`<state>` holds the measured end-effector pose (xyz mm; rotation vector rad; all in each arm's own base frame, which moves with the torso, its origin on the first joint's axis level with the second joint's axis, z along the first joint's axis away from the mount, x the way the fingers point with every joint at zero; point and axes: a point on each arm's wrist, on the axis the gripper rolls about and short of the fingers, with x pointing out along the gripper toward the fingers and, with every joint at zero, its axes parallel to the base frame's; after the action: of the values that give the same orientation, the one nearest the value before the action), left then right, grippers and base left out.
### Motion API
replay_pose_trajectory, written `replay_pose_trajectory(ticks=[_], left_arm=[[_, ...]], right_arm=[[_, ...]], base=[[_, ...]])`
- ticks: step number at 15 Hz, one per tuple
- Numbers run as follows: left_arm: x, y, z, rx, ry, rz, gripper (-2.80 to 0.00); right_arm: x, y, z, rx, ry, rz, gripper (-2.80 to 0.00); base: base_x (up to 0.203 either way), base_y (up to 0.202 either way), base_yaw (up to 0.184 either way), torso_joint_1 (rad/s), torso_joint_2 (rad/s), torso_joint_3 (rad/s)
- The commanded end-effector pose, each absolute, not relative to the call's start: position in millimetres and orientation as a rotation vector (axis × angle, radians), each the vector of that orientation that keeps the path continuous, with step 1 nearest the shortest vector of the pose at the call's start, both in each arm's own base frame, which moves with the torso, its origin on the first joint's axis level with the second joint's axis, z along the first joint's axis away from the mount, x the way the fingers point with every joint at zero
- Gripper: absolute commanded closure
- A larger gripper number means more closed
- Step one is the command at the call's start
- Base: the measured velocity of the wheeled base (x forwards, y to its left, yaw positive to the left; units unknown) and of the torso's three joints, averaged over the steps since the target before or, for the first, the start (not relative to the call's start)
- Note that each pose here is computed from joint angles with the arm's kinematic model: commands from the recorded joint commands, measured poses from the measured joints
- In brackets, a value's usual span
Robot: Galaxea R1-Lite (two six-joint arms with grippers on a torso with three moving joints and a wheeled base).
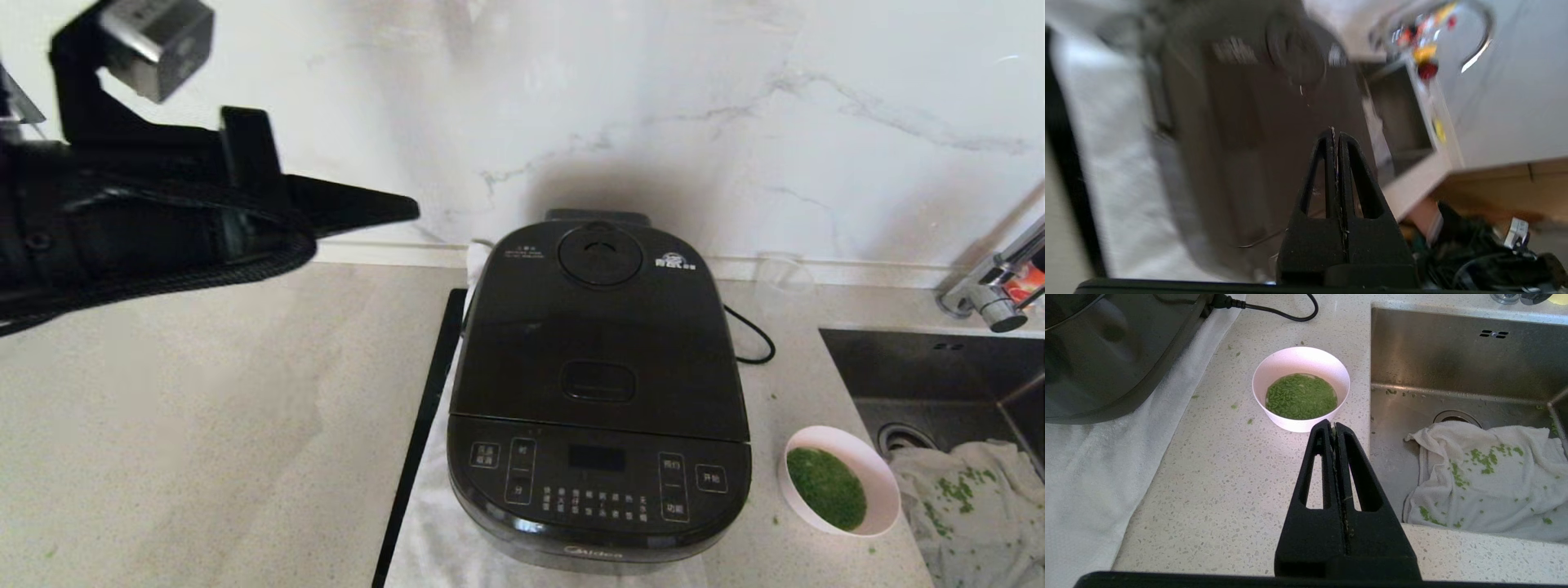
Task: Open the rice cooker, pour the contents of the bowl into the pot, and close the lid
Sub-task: Open the rice cooker
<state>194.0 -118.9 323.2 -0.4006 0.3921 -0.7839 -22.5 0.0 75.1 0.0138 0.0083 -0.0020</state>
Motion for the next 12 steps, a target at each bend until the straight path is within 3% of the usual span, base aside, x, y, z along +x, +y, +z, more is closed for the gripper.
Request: replay_pose_trajectory(ticks=[1, 12], left_arm=[[213.4, -147.8, 298.9, -0.399, 0.503, -0.781, 0.00], [207.4, -218.2, 258.8, -0.251, 0.565, -0.725, 0.00]], right_arm=[[-22.6, 0.0, 75.1, 0.014, 0.008, -0.002, 0.00], [-22.6, 0.0, 75.1, 0.014, 0.008, -0.002, 0.00]], base=[[0.000, 0.000, 0.000, 0.000, 0.00, 0.000], [0.000, 0.000, 0.000, 0.000, 0.00, 0.000]])
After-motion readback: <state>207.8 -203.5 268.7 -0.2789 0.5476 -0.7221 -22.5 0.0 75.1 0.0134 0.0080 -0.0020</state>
